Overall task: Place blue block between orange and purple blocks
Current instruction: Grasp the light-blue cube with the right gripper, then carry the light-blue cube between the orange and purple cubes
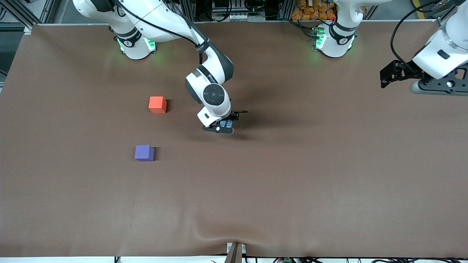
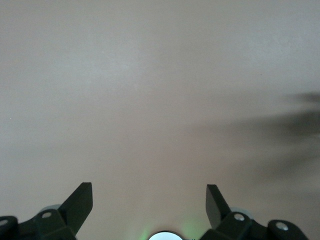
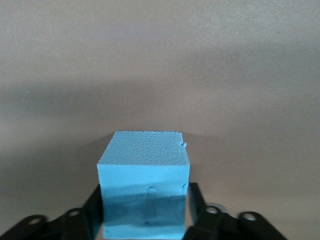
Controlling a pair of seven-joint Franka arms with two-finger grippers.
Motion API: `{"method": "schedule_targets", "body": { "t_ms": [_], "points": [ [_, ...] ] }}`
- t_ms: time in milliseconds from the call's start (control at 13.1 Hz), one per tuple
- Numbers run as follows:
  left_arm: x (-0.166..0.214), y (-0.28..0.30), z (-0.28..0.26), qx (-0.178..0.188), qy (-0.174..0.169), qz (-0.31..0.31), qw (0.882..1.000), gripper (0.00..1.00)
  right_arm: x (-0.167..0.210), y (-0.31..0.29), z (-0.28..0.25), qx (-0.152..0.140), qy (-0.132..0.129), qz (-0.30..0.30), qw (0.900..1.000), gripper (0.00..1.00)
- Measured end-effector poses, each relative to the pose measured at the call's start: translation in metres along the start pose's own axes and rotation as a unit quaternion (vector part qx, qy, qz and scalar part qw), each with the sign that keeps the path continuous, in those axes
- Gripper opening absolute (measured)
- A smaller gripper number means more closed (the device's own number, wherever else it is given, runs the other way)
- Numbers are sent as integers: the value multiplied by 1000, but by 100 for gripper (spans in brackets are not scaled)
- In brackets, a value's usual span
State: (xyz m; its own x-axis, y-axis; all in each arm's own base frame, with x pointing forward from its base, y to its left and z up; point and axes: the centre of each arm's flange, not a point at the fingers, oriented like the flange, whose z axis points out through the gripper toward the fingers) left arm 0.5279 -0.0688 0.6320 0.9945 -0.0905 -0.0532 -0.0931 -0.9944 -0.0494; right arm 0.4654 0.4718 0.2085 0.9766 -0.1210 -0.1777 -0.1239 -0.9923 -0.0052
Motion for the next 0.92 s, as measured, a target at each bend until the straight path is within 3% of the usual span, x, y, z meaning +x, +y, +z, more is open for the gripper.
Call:
{"method": "schedule_targets", "body": {
  "t_ms": [77, 306, 460, 689, 919],
  "points": [
    [1, -8, -2, -1, 3, -6, 1000, 100, 0, 0, -2, 0, 2, 0, 1000, 57],
    [4, -9, -7, -2, 9, -7, 1000, 100, 18, 9, -22, 2, 4, 14, 1000, 56],
    [6, -3, -6, -2, 8, -2, 1000, 100, 40, 37, -71, -11, -14, 19, 1000, 56],
    [10, 1, -1, -2, 3, 2, 1000, 100, 79, 133, -162, -7, -34, -7, 999, 50],
    [15, 1, 8, -3, -5, 2, 1000, 100, 100, 256, -180, 7, -53, -53, 997, 50]
  ]
}}
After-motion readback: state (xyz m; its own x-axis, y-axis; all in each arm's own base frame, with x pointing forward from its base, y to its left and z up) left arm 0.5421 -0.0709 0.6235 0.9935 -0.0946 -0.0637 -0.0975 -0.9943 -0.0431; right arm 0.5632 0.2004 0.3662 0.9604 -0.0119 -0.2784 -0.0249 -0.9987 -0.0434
